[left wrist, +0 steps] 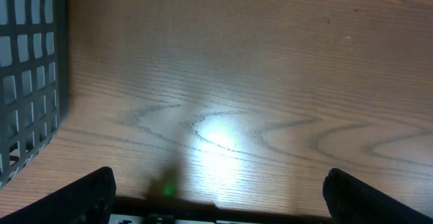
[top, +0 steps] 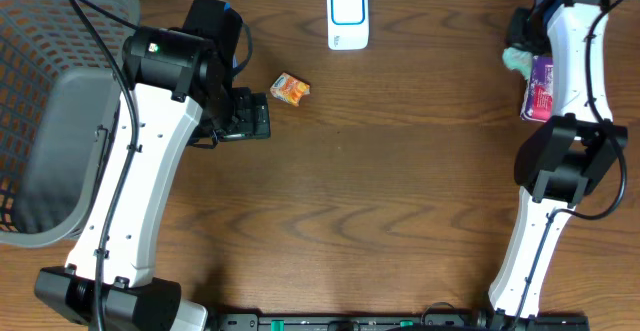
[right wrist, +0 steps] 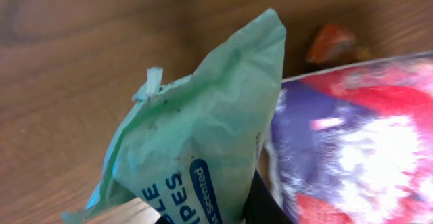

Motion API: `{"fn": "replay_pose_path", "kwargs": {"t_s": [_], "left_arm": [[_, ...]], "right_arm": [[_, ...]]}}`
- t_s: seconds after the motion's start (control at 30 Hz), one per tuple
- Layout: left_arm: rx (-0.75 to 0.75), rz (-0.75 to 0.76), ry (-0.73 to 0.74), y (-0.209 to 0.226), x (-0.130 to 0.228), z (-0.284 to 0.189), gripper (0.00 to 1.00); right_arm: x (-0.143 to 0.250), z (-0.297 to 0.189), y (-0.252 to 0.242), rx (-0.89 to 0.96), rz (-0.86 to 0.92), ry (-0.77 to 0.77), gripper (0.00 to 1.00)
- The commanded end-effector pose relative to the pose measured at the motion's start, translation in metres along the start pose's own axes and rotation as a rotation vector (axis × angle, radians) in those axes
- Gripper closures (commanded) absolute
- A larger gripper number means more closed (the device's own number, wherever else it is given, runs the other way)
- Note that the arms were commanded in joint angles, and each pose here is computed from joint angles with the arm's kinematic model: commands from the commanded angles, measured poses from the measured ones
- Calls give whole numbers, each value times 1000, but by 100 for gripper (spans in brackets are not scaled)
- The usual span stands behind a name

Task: Scan the item barcode
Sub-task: 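Carry the mint-green pack to the top-right corner beside the purple package and release, then move the right gripper leftward past the scanner toward the orange packet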

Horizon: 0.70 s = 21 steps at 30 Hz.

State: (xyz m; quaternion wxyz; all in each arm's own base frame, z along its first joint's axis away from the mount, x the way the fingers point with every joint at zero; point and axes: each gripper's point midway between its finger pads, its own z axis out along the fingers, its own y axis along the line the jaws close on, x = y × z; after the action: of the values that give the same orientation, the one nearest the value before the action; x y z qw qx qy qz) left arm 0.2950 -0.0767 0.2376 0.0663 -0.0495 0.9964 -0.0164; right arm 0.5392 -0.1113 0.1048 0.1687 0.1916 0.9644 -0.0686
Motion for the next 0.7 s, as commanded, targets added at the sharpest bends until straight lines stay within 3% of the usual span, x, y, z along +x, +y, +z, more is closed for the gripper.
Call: {"fn": "replay_pose_path", "kwargs": {"t_s": [0.0, 0.03, 0.13, 0.23, 0.37, 0.4, 0.43, 0.47, 0.67], "left_arm": [[-6, 0, 0, 0, -1, 0, 2], [-6, 0, 0, 1, -1, 0, 2], [-6, 0, -1, 0, -1, 0, 2], [-6, 0, -1, 0, -1, 0, 2], [-6, 0, 0, 0, -1, 0, 2], [-6, 0, 0, 0, -1, 0, 2], [-6, 0, 0, 0, -1, 0, 2], [-6, 0, 0, 0, -1, 0, 2], [-6, 0, 0, 1, -1, 0, 2]], "right_arm": [[16, 13, 1, 23, -30, 37, 98], [20, 18, -8, 75, 1, 42, 91], [27, 23, -32, 208, 90, 45, 89], [26, 17, -34, 217, 98, 44, 58], [16, -14, -24, 177, 94, 8, 41], [11, -25, -22, 168, 93, -12, 29], [5, -40, -18, 153, 92, -39, 6], [0, -57, -13, 125, 76, -65, 1], [-18, -157, 29, -104, 1, -235, 1]]}}
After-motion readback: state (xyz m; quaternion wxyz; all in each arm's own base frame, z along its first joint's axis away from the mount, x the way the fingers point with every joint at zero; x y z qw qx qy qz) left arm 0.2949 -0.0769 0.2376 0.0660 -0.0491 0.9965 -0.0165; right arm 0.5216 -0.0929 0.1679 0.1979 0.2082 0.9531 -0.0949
